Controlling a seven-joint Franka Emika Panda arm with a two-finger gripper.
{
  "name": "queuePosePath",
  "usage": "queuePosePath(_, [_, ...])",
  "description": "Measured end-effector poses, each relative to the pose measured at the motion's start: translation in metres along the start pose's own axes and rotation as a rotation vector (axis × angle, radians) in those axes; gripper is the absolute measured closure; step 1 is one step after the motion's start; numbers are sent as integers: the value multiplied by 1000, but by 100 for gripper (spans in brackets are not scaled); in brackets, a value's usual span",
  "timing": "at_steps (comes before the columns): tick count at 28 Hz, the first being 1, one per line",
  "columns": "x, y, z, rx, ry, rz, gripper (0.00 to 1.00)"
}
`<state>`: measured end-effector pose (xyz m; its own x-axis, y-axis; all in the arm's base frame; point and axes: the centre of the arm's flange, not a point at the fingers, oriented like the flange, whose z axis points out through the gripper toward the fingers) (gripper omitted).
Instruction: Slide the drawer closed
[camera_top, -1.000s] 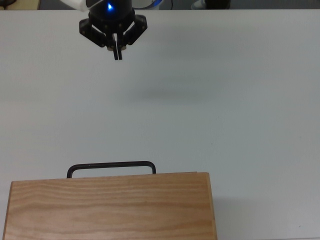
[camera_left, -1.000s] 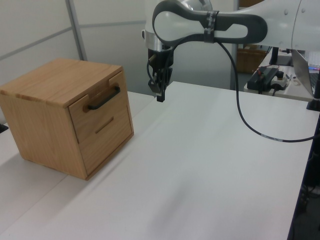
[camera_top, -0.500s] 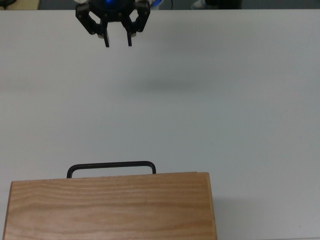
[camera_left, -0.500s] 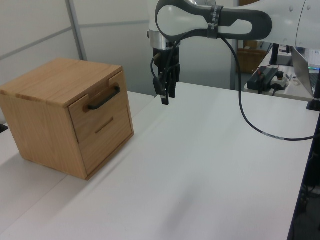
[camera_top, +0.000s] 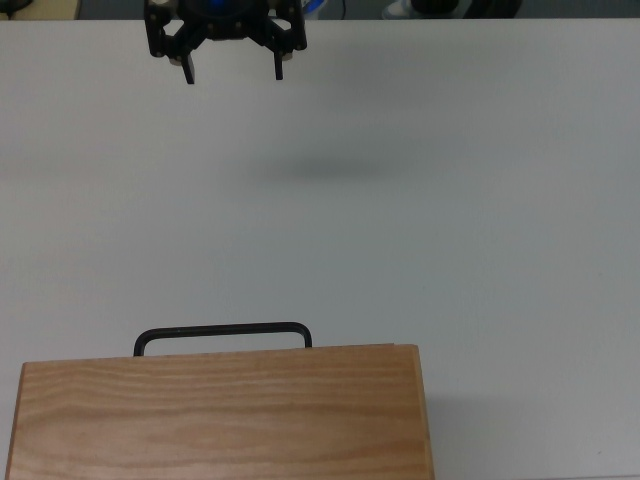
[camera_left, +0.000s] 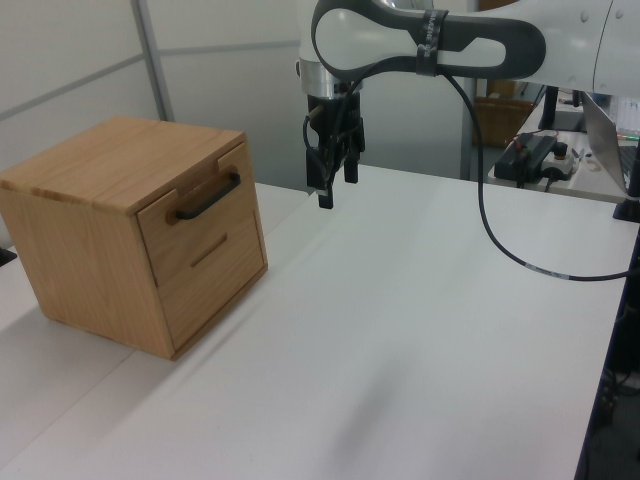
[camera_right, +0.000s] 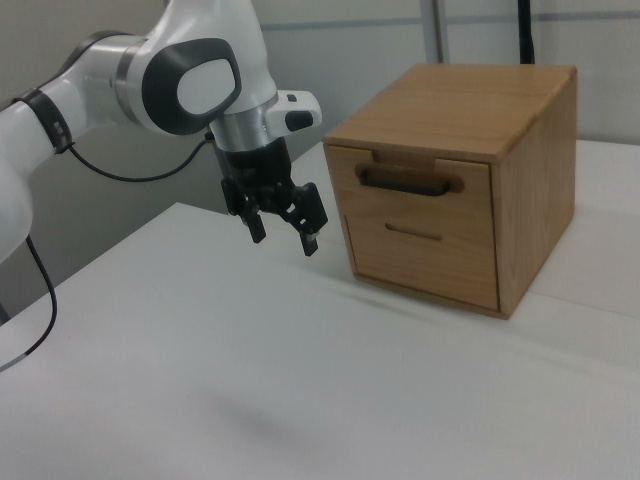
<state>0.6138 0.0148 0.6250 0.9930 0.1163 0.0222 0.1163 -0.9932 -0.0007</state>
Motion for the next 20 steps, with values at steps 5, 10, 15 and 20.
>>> queuePosePath(5, [0,0,0,0,1,0,0])
queuePosePath(10, [0,0,-1,0,2,0,0])
queuePosePath(15, [-1,1,-3,-19,2,-1,0])
queuePosePath(20, [-2,-1,-3,-32,2,-7,0])
